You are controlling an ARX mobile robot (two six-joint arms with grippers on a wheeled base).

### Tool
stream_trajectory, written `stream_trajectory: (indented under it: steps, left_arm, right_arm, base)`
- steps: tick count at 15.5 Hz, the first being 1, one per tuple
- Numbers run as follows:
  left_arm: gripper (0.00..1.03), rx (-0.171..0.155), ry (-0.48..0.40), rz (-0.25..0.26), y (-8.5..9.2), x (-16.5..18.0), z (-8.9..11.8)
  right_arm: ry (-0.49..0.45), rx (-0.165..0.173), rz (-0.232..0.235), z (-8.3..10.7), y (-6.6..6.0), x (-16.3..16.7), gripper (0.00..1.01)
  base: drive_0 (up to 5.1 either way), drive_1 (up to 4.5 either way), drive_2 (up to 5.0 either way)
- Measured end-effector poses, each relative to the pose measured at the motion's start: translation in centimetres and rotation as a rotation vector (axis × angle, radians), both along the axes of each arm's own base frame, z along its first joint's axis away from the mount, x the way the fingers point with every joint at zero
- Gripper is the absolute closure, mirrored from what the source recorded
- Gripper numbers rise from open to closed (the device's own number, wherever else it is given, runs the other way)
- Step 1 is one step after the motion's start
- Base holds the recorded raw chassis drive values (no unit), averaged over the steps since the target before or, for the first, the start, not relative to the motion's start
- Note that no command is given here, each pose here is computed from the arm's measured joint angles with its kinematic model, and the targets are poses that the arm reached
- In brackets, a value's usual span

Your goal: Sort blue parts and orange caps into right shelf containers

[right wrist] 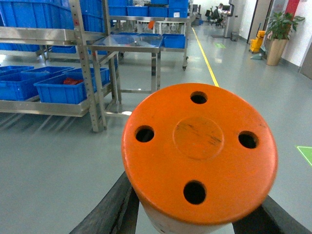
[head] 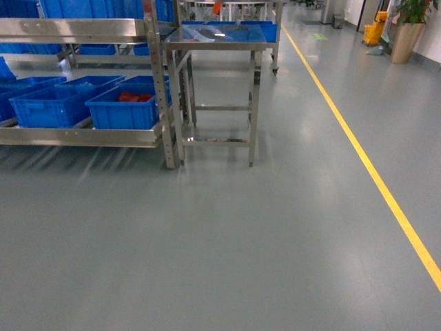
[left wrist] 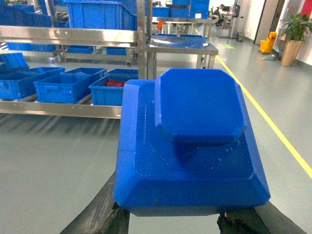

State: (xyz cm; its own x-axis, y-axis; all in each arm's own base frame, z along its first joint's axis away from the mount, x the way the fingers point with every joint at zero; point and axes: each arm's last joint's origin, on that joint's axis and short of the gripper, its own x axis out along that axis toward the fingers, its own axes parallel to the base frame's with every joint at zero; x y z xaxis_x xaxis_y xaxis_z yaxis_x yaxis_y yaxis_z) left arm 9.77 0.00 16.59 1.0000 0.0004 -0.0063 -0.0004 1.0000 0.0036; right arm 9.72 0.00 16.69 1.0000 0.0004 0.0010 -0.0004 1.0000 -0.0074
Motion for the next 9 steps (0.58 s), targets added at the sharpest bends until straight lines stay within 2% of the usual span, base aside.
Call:
stream_trajectory:
  steps: [9]
  left_arm:
    - [0.62,0.0,0.001,0.001,0.0,0.0,-0.01]
  right_arm:
    - [-0.003,0.0,0.0,0.03,0.0,0.0,0.57]
  base:
    - [0.1,4.35,-4.2]
